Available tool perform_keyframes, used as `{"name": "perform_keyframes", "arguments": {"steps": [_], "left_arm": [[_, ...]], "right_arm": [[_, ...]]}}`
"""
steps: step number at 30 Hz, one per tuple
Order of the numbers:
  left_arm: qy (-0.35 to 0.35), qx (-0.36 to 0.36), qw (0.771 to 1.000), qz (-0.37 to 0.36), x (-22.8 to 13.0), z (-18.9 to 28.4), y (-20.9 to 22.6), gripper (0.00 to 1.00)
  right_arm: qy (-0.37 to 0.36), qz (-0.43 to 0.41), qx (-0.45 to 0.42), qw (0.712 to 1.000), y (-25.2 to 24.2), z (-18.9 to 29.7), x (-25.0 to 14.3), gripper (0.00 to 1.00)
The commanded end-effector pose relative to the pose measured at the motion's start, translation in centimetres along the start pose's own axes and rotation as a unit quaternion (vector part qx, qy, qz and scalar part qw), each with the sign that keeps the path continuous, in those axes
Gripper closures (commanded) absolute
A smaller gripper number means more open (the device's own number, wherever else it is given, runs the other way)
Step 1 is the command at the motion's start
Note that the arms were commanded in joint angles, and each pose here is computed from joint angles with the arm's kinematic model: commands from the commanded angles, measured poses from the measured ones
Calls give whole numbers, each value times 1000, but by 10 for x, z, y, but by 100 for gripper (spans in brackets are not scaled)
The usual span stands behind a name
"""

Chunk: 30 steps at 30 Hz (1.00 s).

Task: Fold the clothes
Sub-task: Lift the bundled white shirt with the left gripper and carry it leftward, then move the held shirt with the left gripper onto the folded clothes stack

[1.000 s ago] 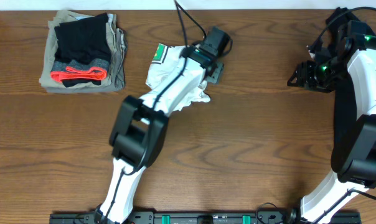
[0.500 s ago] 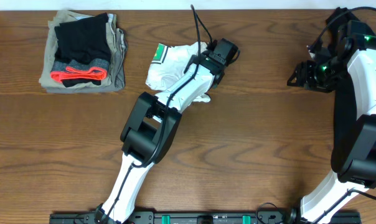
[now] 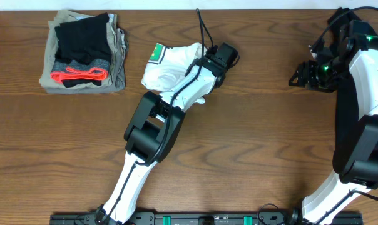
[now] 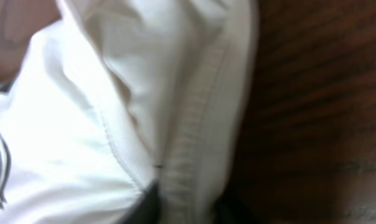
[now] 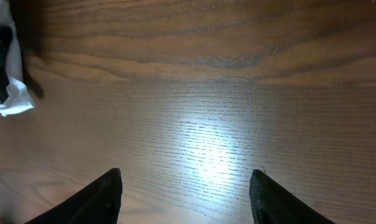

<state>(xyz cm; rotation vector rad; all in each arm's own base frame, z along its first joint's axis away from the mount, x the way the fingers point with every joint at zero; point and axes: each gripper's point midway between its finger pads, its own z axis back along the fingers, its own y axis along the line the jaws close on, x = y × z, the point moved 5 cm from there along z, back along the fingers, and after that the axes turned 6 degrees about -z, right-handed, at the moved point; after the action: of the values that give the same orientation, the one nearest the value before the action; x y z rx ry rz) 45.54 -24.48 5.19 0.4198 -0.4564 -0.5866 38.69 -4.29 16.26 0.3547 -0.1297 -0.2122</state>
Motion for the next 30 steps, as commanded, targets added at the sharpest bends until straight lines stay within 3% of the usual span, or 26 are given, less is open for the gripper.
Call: {"name": "perform_keyframes", "arguments": {"steps": [1,7,15,26,30], "left_arm": [[18,4,999,-27,-8,-11,-7,94],[21,-5,999,-23,-8,-4,3,94],[-21,16,1000,-7,8,47,80,94],[-64,69,984,-153,11,95,164,94],[-58,87,962,-253,8,100,183,94]], "right_arm": [[-1,8,0,1000,1,1,-1,36],[-1,8,1,1000,1,1,-1,36],[-1,8,4,1000,2,1,-1,36],[-1,8,4,1000,2,1,-1,36],[-2,9,4,1000,2,1,0,36]]}}
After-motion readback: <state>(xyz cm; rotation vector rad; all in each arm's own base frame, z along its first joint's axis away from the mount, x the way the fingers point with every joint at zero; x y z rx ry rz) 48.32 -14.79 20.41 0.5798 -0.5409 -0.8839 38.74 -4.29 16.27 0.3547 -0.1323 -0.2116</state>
